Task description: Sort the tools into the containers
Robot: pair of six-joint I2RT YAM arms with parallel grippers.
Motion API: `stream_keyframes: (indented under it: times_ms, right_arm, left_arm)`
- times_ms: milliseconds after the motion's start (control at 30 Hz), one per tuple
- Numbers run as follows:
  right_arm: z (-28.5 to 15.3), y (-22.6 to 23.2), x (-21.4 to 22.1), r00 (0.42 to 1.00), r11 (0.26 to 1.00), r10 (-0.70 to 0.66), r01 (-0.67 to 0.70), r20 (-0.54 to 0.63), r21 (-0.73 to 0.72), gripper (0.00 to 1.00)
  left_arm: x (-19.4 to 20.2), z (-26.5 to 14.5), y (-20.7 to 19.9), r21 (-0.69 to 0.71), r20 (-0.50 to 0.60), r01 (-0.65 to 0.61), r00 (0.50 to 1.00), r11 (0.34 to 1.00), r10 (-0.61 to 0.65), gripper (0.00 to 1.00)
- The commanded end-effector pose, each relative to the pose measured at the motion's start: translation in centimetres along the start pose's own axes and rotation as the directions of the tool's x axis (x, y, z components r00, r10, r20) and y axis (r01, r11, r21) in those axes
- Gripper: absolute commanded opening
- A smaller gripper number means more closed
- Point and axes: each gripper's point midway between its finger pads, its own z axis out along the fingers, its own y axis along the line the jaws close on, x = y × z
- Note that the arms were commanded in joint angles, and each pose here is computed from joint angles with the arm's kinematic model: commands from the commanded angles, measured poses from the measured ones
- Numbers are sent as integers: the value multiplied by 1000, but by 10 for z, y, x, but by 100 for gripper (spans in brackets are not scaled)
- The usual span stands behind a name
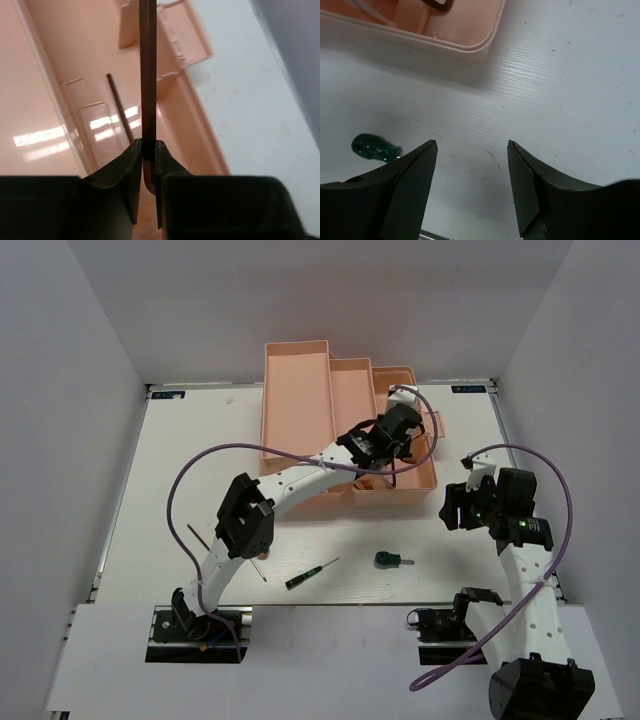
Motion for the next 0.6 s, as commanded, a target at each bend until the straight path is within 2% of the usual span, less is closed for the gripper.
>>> stream_keyframes:
  times_ms: [0, 33, 133, 233, 333, 367, 400, 433, 467, 500, 533, 567]
  right_arm:
    - [-3, 19, -4, 998, 992, -46, 50, 38, -112, 65]
    - [-3, 20, -3, 998, 992, -46, 50, 34, -116, 65]
    - [-1, 22, -1, 999, 990, -39, 42, 25, -134, 66]
    - [-1, 24, 0, 999, 988, -40, 42, 21, -147, 66]
    - [0, 24, -1, 999, 988, -39, 41, 22, -147, 66]
    - [-1, 25, -1, 999, 988, -40, 43, 24, -150, 63]
    - [-1, 26, -1, 999, 987, -39, 42, 26, -153, 55]
    - [-2, 26, -2, 999, 987, -41, 45, 32, -155, 19]
    - [-2, 26, -4, 998, 986, -45, 51, 38, -156, 0]
    - [-1, 27, -5, 998, 985, -44, 50, 38, -165, 0]
    - [-1, 28, -6, 998, 984, -42, 48, 38, -171, 0]
    - [-1, 30, -9, 998, 981, -45, 54, 48, -185, 0]
  left_arm:
    - [-23, -3, 5, 26, 7, -9, 1000, 1000, 8, 26]
    - [-24, -2, 8, 32, 3, -4, 1000, 999, 4, 40]
    - [-21, -3, 3, 67, -14, -13, 1000, 998, 14, 59]
    - [-35, -13, -3, 102, 10, -25, 1000, 994, 24, 62]
    - [-71, -45, -4, 94, 86, -30, 996, 995, 22, 64]
    - [-79, -58, -8, 100, 105, -29, 994, 995, 18, 64]
    - [-80, -71, -9, 99, 107, -44, 994, 994, 33, 62]
    - [-111, -108, -2, 101, 169, -4, 985, 995, -13, 59]
    - [-83, -112, 18, 52, 110, -16, 994, 999, 10, 55]
    - [-82, -129, 29, 39, 121, -3, 993, 999, -2, 34]
    - [-79, -145, 48, -6, 133, 37, 990, 999, -35, 17]
    - [-64, -180, 76, -34, 125, 60, 991, 998, -55, 2]
